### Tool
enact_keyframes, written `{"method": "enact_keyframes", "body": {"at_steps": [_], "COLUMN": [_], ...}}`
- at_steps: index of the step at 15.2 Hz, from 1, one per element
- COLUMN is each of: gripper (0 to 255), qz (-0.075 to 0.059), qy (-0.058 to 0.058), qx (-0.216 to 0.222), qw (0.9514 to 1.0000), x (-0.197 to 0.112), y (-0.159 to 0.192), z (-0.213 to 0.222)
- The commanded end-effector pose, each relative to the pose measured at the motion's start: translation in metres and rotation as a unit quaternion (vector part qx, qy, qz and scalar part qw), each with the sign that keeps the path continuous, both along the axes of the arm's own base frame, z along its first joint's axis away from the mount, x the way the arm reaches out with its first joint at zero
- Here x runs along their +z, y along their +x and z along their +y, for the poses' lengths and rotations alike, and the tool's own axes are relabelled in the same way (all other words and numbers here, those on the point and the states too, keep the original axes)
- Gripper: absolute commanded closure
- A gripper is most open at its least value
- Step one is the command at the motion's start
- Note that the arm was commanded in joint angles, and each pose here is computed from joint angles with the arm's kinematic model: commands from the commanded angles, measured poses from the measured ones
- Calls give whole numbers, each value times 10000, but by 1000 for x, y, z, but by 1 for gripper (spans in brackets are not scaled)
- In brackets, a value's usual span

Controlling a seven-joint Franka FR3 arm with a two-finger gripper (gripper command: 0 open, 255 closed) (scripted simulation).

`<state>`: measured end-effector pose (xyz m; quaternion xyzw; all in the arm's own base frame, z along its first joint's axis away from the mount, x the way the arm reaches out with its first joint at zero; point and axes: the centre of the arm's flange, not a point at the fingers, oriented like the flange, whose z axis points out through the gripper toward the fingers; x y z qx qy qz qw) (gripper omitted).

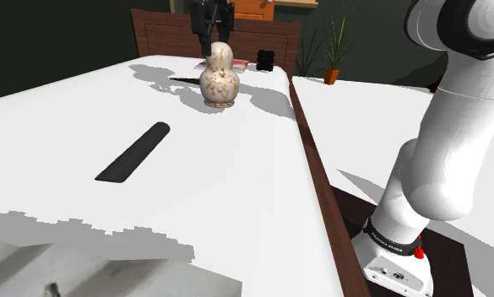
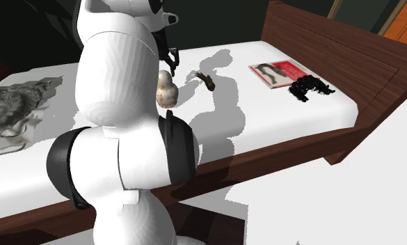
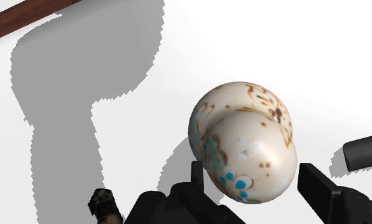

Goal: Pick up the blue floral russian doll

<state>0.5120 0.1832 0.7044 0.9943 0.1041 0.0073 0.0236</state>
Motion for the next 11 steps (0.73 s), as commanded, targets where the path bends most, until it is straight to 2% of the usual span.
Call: {"method": "enact_keyframes", "body": {"at_steps": [1, 9, 11], "gripper": [255, 255, 255], "qz": [-3, -3, -3], "qy": [0, 0, 0], "qx": [-1, -1, -1], "qw": [10000, 10000, 10000], "x": [10, 52, 53], "y": [0, 0, 0], "z": [-1, -1, -1]}}
